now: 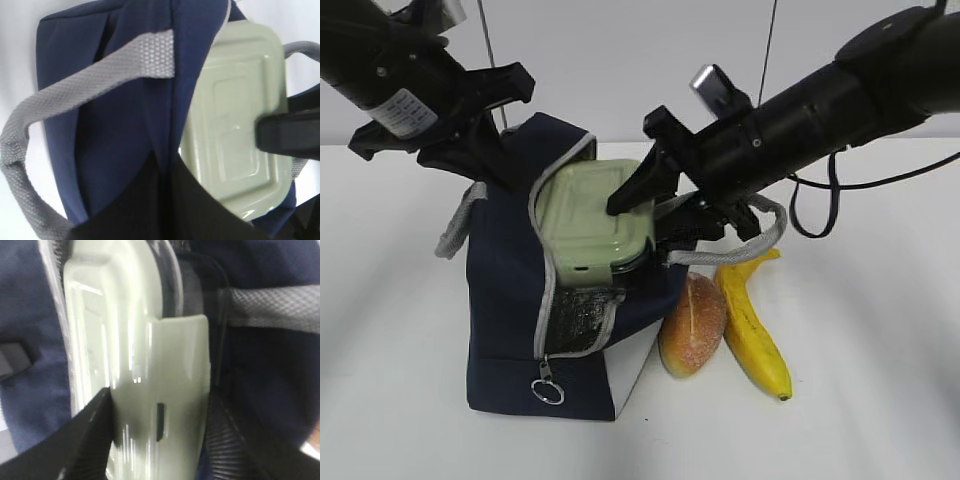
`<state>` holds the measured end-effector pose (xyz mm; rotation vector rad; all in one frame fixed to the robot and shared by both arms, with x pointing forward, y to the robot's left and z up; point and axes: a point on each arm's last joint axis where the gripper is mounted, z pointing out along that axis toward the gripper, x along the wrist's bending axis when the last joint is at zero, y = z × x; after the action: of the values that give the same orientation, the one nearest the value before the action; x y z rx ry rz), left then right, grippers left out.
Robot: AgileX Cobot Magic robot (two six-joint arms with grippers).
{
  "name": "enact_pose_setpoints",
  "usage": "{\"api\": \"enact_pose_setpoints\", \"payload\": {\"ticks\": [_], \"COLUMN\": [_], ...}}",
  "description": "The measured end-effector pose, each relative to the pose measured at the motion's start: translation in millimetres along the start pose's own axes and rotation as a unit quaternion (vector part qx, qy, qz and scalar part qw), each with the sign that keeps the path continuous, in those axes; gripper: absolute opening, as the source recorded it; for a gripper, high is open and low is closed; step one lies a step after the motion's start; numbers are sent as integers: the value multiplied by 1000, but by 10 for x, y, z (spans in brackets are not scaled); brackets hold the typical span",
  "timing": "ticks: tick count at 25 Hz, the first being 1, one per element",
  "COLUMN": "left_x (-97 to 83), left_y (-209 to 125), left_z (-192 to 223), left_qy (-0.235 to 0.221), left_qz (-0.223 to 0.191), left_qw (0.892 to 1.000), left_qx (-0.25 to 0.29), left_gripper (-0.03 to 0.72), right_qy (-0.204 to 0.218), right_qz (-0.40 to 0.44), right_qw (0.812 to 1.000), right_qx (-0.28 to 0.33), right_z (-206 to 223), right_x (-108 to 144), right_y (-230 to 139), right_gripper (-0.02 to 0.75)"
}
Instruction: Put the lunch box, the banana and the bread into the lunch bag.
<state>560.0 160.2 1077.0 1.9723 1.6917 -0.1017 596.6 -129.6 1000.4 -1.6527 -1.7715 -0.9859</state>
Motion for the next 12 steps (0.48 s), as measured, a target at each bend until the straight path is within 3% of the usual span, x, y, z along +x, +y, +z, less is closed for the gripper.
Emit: {"api": "enact_pose_setpoints", "payload": {"ticks": [7, 12], "left_x": [0, 1], "left_y": [3, 3], "left_z": [0, 0], "left_qy": [0, 0], "left_qz": [0, 0], "left_qw": [1000, 1000], "left_qx": [-2, -2], "left_gripper": [-3, -3], "right_qy": [-7, -17], "right_qz": [-1, 12], "right_qw": [1000, 1000], "right_qx": [28, 23], "right_z": [423, 587], "right_x": [13, -125], "right_y": [62, 161], "right_gripper": [390, 390]}}
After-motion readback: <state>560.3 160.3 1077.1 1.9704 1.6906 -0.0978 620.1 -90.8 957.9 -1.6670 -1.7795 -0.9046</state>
